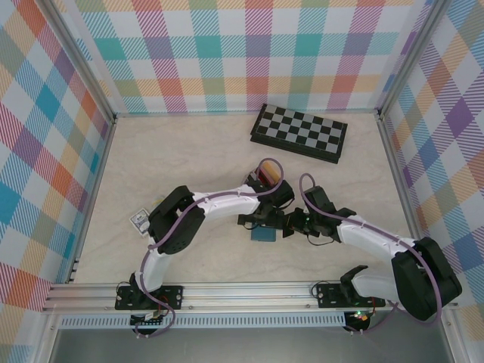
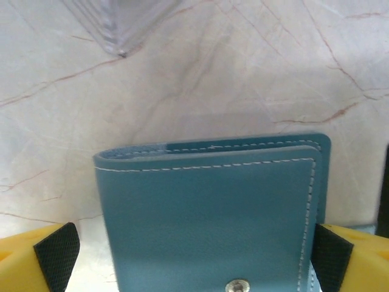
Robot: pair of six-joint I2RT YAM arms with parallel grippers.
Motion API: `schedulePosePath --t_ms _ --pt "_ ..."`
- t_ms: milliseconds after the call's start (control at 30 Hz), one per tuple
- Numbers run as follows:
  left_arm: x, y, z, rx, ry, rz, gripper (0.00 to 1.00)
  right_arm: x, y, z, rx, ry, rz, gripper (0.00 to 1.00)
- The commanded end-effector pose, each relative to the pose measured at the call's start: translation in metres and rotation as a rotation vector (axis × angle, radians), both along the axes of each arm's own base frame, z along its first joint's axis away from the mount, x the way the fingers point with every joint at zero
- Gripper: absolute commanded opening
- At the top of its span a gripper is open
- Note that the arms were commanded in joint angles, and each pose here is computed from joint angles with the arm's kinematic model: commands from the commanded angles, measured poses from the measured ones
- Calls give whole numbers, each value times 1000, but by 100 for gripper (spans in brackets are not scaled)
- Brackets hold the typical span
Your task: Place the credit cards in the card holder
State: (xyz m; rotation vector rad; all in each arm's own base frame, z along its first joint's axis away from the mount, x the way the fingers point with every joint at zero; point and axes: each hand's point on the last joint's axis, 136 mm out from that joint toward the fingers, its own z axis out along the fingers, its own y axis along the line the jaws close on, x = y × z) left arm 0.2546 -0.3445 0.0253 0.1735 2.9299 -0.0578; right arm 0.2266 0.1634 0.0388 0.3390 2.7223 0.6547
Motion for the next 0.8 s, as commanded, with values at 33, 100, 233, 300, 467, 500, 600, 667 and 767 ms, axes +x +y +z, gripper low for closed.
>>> schedulePosePath --t_ms 33,100,233,300,467,500,600,667,767 --pt "8 27 27 38 -61 34 96 -9 -22 -15 -108 64 -35 11" --pt "9 32 31 40 -66 39 94 -9 -23 -15 -113 67 -37 10" --pt "10 43 31 59 -63 51 88 -8 -23 -17 -116 71 -37 10" --pt "9 46 36 49 -69 55 83 -7 -22 -16 -116 72 -34 10" --pt "8 59 50 32 -99 73 70 -4 -21 -14 -120 69 -30 10" --pt "7 63 50 26 -97 81 67 -4 -21 -13 -120 67 -28 10" --pt "7 74 47 8 -84 110 60 -2 -20 -11 -117 64 -28 10" --pt "6 74 46 -33 -81 103 63 -2 -20 -11 -120 67 -27 10" --pt "5 61 46 -140 -63 77 67 -1 -19 -11 -119 66 -24 10"
